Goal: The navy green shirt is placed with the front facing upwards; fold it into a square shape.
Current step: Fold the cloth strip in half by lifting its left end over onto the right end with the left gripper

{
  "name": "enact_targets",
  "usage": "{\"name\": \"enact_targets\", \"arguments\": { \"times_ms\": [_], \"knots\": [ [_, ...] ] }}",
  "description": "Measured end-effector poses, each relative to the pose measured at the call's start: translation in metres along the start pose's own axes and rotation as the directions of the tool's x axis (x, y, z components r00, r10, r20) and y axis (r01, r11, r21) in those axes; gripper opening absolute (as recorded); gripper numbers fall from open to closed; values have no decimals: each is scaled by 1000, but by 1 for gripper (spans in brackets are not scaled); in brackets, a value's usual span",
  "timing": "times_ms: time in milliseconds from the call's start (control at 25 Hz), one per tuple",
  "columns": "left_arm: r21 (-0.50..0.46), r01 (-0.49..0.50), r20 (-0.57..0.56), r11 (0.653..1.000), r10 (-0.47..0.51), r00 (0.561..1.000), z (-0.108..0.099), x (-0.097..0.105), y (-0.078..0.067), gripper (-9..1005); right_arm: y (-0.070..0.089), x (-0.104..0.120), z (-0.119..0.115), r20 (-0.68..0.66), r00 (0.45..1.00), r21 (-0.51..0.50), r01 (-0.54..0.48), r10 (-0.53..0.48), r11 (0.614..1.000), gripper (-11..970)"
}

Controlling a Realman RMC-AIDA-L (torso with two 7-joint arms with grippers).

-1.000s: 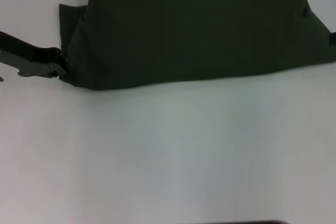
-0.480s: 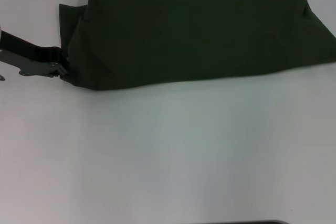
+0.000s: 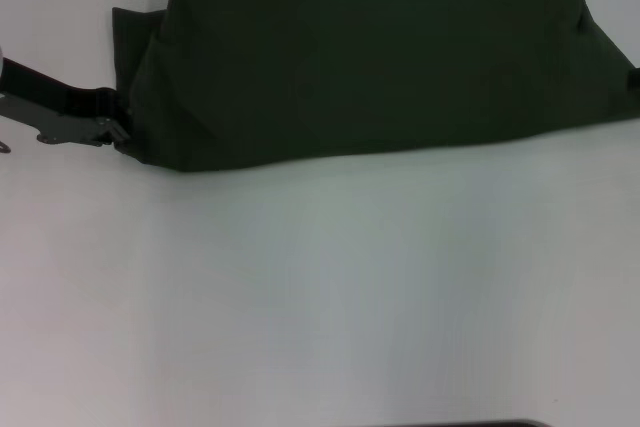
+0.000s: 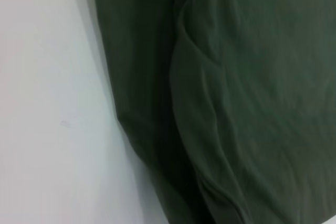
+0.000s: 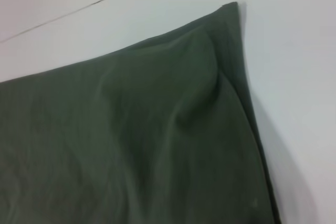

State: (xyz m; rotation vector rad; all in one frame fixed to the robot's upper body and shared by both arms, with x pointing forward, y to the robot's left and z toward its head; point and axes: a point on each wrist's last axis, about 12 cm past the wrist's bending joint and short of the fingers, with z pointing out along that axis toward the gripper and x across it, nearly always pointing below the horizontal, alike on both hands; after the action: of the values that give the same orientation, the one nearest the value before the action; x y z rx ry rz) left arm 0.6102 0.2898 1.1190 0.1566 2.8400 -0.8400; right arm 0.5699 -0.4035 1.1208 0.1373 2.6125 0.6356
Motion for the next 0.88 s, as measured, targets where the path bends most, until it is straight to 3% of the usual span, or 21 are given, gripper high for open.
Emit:
{"name": "enact_targets", "arguments": {
  "times_ms": [880],
  "knots": [
    [6, -4, 3, 1000, 4, 1000, 1, 0, -1, 20, 3, 6, 24, 37, 999, -5, -6, 6, 1000, 856]
  ]
}}
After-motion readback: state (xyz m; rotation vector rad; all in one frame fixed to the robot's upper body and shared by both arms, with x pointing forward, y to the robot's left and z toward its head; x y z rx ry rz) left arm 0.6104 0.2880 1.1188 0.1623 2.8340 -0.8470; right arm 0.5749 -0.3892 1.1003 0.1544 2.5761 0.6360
